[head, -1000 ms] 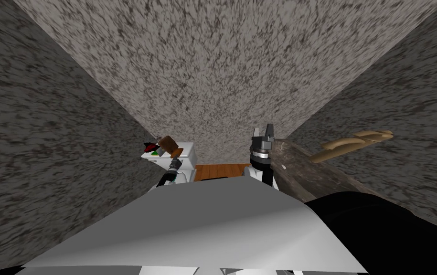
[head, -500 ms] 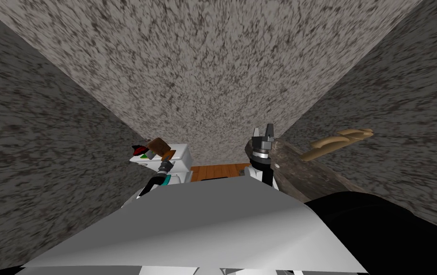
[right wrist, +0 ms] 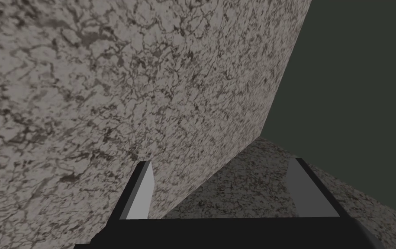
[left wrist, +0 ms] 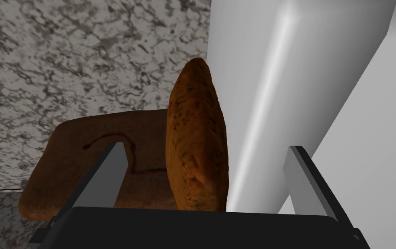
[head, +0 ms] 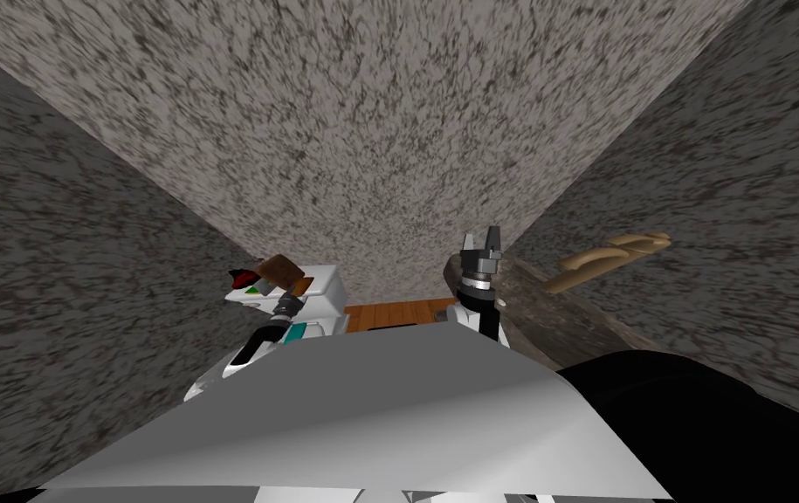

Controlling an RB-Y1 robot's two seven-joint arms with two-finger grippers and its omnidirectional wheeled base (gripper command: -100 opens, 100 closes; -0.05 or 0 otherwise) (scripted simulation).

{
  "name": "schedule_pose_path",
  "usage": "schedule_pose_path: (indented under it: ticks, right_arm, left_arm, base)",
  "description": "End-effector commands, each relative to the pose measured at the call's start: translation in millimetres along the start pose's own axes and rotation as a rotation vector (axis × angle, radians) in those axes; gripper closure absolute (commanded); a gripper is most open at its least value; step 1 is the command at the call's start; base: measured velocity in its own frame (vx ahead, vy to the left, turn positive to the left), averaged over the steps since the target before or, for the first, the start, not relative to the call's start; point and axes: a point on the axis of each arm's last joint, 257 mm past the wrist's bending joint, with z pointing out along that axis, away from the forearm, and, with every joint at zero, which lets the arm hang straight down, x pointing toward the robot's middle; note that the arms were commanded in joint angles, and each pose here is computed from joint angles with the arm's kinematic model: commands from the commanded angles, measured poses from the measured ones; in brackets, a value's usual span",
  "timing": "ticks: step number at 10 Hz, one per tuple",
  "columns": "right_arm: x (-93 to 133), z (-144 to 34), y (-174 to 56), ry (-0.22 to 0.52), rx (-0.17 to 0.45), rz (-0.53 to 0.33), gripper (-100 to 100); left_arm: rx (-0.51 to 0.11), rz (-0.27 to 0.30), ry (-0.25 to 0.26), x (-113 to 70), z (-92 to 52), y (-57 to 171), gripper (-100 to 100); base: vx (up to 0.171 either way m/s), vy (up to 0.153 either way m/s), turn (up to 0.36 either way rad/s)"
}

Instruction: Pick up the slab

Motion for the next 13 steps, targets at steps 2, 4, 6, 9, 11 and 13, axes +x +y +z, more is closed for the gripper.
schedule_pose_path:
  ticks: [2, 4, 6, 9, 11, 13]
  right_arm:
    - [0, 0.0, 0, 0.0, 0.0, 0.0, 0]
    - [0, 0.0, 0, 0.0, 0.0, 0.0, 0]
    - [0, 0.0, 0, 0.0, 0.0, 0.0, 0]
    - [0, 0.0, 0, 0.0, 0.0, 0.0, 0]
    - [0, 0.0, 0, 0.0, 0.0, 0.0, 0]
    - [0, 0.0, 0, 0.0, 0.0, 0.0, 0]
  left_arm:
    - [0.014, 0.006, -0.028, -38.8, -3.0, -16, -100]
    - [0.015, 0.007, -0.025, -34.8, -4.5, -15, -100]
    - [0.014, 0.006, -0.026, -35.4, -4.8, -15, 100]
    - [0.016, 0.006, -0.025, -35.3, -4.5, -16, 100]
    - [-0.001, 0.013, -0.005, -7.8, -0.1, -2, 100]
    - [-0.028, 0.028, 0.004, 13.6, -0.7, 14, 100]
  base:
    - [0.014, -0.126, -0.051]
    - [0.002, -0.037, 0.001]
    - [0.0, -0.003, 0.0]
    - [0.0, 0.0, 0.0]
    - [-0.013, 0.056, 0.043]
    - [-0.016, 0.144, 0.055]
